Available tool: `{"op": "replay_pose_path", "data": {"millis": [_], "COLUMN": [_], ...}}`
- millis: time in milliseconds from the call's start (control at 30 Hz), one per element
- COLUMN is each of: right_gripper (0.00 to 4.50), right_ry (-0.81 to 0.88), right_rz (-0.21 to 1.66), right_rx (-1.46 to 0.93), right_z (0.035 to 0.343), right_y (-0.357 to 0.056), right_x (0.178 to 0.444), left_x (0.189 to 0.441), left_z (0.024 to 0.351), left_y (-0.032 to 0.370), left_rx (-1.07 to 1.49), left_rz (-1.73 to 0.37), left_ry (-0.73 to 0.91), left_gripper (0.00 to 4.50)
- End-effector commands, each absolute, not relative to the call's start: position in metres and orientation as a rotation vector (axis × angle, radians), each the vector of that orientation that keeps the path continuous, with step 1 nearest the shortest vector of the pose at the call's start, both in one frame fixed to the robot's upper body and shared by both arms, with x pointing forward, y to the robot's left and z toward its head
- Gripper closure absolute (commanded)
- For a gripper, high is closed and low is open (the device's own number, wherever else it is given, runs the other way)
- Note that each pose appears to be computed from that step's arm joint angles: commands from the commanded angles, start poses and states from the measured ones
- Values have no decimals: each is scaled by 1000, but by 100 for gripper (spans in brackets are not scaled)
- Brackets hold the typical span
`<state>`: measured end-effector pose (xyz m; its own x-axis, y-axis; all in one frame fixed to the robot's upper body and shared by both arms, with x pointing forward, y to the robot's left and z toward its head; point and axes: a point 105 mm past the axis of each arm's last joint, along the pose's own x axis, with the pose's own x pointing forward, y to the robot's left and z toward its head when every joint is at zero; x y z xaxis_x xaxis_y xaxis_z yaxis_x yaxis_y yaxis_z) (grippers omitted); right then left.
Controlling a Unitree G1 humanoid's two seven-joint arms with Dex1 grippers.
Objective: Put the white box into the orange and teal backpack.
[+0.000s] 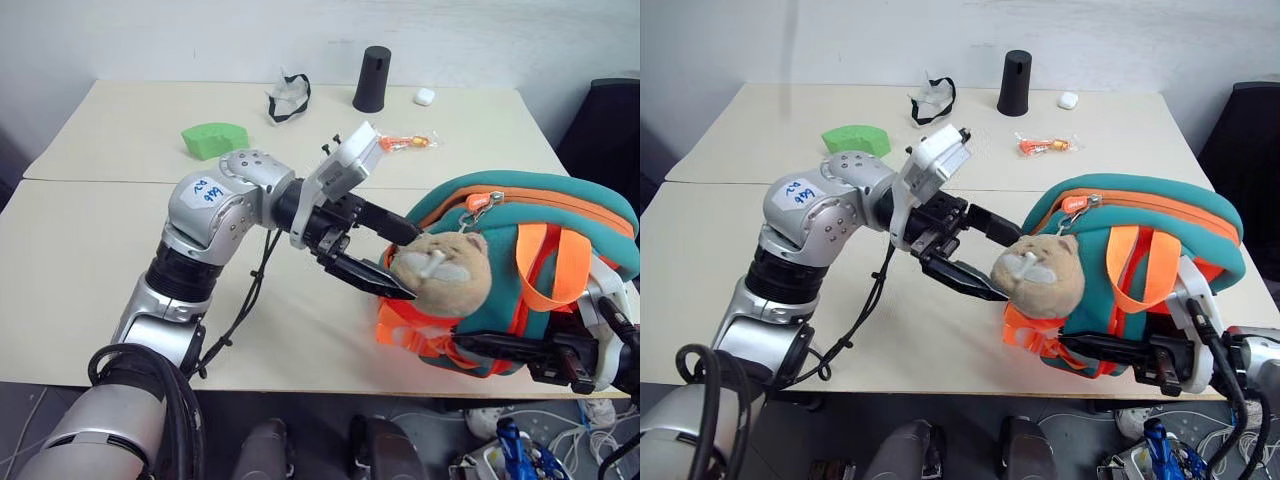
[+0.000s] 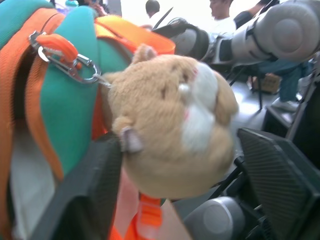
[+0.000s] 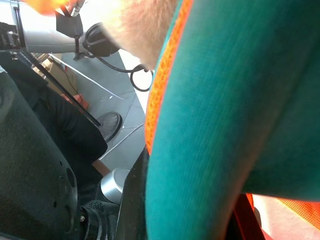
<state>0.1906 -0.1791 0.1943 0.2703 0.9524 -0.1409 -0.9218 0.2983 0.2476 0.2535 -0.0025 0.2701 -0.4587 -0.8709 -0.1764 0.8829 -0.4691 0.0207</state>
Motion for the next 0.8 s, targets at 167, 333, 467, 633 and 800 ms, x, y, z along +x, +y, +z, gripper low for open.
{"op": "replay_pose_path", "data": {"millis": [167,333,467,633,800], "right_gripper": [450,450,450,450,450], "right_ry": [241,191,184,199,199], "right_rz": [1259,1228,1211,1149,1101], "right_rx": [126,159,174,213,244], "right_z": [201,212,214,204,196], "right_y": [-180,-186,-194,-205,-211], "right_x": [194,199,196,196,198], "left_x": [264,276,291,303,305], "left_z": [280,309,351,393,391], "left_y": [0,10,22,39,46], "left_rx": [214,137,69,48,92], "left_rz": [-1995,-1952,-1876,-1809,-1803], "left_ry": [27,-42,-159,-273,-254], "left_gripper": [335,437,439,439,439]}}
